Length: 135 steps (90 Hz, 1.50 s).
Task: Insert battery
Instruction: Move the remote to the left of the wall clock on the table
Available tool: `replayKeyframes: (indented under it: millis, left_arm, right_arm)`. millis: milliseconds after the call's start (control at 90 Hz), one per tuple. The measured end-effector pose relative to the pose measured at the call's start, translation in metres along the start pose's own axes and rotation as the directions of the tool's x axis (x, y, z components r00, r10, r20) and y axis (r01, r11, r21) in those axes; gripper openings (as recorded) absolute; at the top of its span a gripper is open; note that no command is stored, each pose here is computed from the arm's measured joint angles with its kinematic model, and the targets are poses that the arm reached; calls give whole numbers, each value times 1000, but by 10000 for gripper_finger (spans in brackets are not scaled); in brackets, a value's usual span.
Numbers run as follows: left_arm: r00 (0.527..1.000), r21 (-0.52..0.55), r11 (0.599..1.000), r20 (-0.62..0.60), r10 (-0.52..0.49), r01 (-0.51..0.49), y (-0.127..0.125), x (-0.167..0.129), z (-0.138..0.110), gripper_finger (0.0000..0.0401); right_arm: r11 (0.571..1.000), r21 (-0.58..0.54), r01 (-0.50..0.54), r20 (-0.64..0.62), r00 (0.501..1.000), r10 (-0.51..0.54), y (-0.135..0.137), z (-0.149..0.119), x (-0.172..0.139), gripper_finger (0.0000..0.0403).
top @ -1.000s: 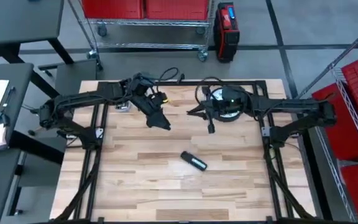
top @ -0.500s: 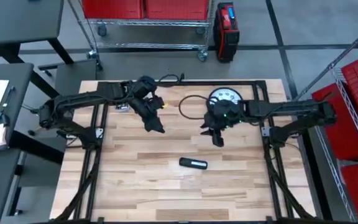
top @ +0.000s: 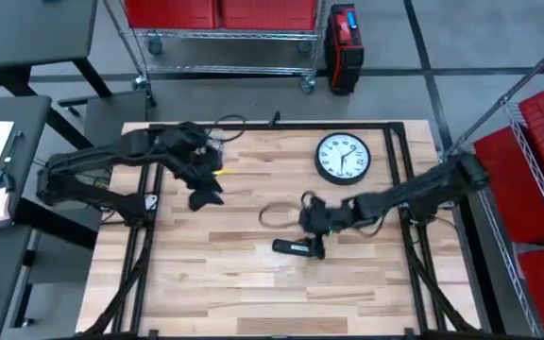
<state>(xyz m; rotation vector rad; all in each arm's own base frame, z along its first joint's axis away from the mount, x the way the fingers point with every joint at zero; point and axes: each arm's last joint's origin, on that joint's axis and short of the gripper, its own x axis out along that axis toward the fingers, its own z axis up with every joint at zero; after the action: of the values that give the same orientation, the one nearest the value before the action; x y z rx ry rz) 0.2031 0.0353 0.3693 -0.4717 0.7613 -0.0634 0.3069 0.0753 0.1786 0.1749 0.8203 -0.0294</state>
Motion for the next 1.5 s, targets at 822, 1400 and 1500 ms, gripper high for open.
replayKeyframes:
  millis: [822,1400,1500]
  left_arm:
    - [992,37,995,85,89,-93,-10,-46,-26,207]
    - [977,255,961,203,58,-110,-13,-46,-12,207]
    - [964,395,908,264,32,-138,-15,-42,-2,207]
  right_arm:
    - [989,44,141,-373,921,-114,40,-31,72,162]
    - [954,266,-137,108,988,112,0,71,-34,162]
    - [929,277,-246,254,951,176,-10,90,-58,162]
